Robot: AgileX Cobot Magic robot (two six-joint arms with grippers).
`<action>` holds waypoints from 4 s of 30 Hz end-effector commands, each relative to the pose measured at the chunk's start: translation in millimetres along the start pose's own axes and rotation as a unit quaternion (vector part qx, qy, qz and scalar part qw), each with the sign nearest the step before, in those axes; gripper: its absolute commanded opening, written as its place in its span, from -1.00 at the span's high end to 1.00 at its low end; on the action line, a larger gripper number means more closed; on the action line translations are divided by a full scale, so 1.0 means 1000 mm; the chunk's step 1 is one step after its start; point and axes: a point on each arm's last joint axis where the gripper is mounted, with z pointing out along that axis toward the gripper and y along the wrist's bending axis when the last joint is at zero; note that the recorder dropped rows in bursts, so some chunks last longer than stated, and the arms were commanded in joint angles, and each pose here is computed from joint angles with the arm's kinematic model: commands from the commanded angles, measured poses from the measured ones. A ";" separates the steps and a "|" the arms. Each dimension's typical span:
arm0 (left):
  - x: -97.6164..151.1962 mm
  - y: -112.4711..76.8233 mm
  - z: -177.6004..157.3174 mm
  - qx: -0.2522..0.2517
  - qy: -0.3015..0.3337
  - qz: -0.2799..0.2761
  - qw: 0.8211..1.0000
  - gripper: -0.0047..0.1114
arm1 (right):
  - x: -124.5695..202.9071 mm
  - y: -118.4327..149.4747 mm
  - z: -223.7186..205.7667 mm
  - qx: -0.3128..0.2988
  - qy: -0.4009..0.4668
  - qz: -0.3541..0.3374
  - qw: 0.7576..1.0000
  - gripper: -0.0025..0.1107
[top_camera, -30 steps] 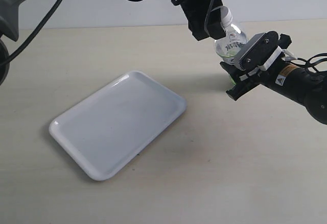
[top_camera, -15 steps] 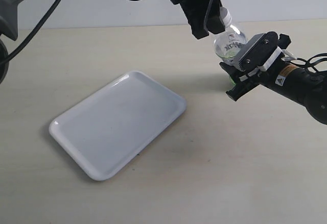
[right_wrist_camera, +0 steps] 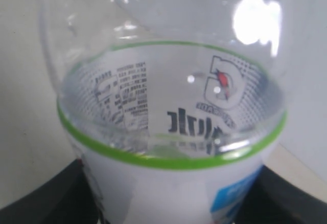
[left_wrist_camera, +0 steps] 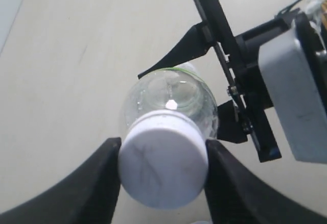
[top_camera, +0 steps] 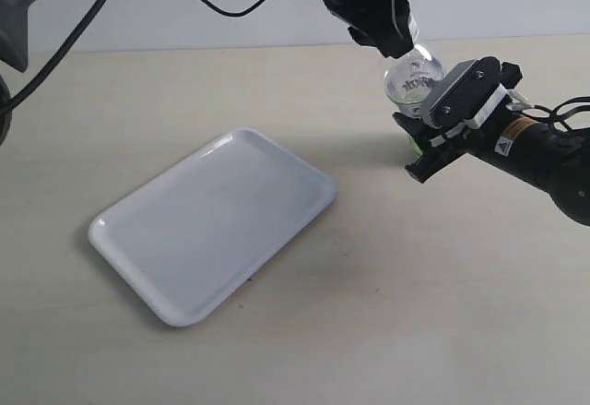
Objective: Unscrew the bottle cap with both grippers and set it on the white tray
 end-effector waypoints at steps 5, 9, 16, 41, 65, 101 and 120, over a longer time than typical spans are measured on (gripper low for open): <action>-0.017 0.001 -0.023 -0.020 -0.054 -0.177 0.983 0.92 | 0.005 0.001 -0.001 -0.009 0.024 -0.002 1.000 0.96; -0.018 0.003 -0.023 -0.024 -0.067 -0.275 0.959 0.92 | 0.005 0.001 -0.001 -0.009 0.024 -0.002 1.000 0.96; -0.018 0.007 -0.023 -0.029 -0.080 -0.446 0.891 0.92 | 0.005 0.001 -0.001 -0.009 0.024 -0.001 1.000 0.96; -0.030 0.011 -0.028 0.052 -0.144 -0.658 0.737 0.92 | 0.004 -0.002 -0.001 0.005 0.018 0.044 0.999 0.96; -0.027 -0.006 -0.136 0.003 -0.075 -0.292 0.954 0.92 | 0.001 -0.036 0.012 0.126 0.010 0.292 0.948 0.96; 0.184 -0.041 0.058 -0.124 0.085 -0.289 0.945 0.92 | 0.009 -0.035 0.020 0.127 0.028 0.299 0.945 0.96; 0.198 -0.046 0.065 -0.149 0.059 -0.293 0.943 0.92 | 0.008 -0.036 0.020 0.128 0.022 0.295 0.947 0.96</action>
